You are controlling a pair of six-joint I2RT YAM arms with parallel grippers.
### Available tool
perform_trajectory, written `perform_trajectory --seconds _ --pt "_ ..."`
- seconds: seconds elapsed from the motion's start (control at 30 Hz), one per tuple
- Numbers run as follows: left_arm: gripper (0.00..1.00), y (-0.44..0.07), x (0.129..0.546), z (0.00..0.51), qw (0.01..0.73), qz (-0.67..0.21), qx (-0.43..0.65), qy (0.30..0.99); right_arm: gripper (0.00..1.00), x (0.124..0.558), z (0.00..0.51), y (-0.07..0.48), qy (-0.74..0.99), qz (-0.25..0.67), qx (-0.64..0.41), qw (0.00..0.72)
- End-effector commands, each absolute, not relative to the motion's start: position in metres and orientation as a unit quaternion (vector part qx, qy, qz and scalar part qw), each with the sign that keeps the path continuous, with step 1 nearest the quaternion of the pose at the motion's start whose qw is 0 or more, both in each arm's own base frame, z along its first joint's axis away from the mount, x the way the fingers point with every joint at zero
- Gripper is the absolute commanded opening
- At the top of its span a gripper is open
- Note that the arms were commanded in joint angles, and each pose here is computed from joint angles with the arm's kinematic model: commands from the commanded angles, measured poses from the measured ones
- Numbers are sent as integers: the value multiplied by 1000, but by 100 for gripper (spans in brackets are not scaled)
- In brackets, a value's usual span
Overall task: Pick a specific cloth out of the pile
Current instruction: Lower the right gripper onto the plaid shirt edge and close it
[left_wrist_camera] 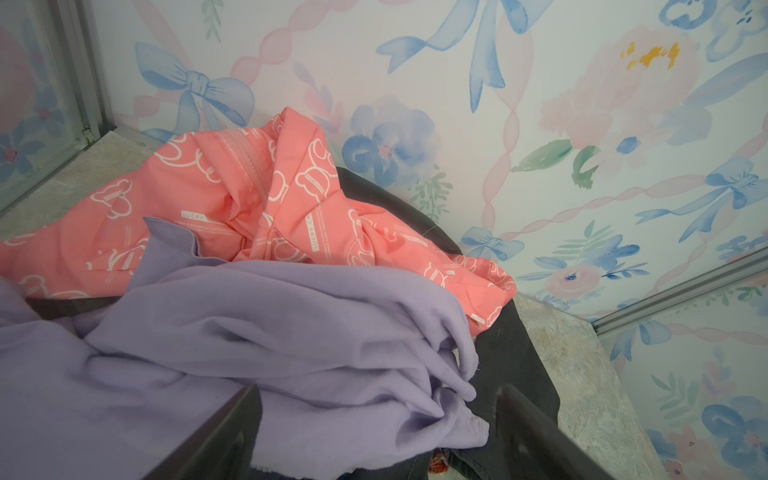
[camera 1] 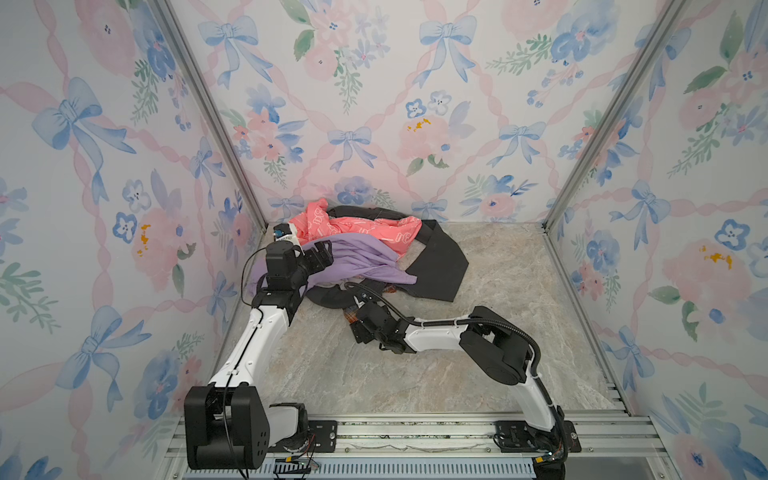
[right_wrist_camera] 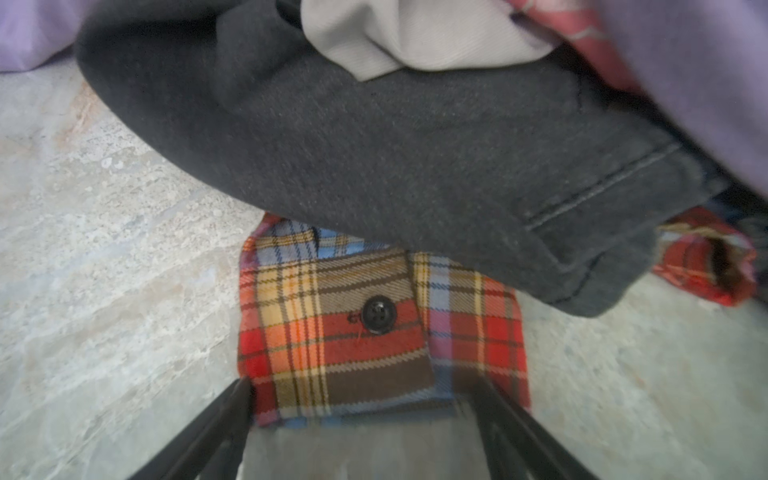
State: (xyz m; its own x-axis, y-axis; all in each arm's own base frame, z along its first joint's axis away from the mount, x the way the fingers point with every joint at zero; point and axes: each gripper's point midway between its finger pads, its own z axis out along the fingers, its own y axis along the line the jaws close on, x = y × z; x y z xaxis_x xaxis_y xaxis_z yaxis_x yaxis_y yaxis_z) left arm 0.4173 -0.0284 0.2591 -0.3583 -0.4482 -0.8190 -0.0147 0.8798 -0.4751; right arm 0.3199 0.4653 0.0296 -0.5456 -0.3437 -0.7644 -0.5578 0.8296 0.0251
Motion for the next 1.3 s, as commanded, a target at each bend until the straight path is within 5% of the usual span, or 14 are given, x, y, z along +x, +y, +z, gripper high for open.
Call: perform_trajectory --seconds 0.0,0.27,0.7,0.8,1.27 --pt "90 -23 415 268 563 -199 -152 787 85 317 13 467 875 117 -256 395" --pt "89 -23 414 267 564 -199 -153 786 71 317 0 470 878 115 -260 386" --pt "89 -25 414 266 564 -203 -155 785 24 332 20 472 859 131 -276 411" --pt "89 -26 414 266 564 -202 -155 785 0 336 34 472 850 143 -277 425" --pt "89 -24 414 265 565 -199 -159 785 0 317 121 469 810 240 -265 466"
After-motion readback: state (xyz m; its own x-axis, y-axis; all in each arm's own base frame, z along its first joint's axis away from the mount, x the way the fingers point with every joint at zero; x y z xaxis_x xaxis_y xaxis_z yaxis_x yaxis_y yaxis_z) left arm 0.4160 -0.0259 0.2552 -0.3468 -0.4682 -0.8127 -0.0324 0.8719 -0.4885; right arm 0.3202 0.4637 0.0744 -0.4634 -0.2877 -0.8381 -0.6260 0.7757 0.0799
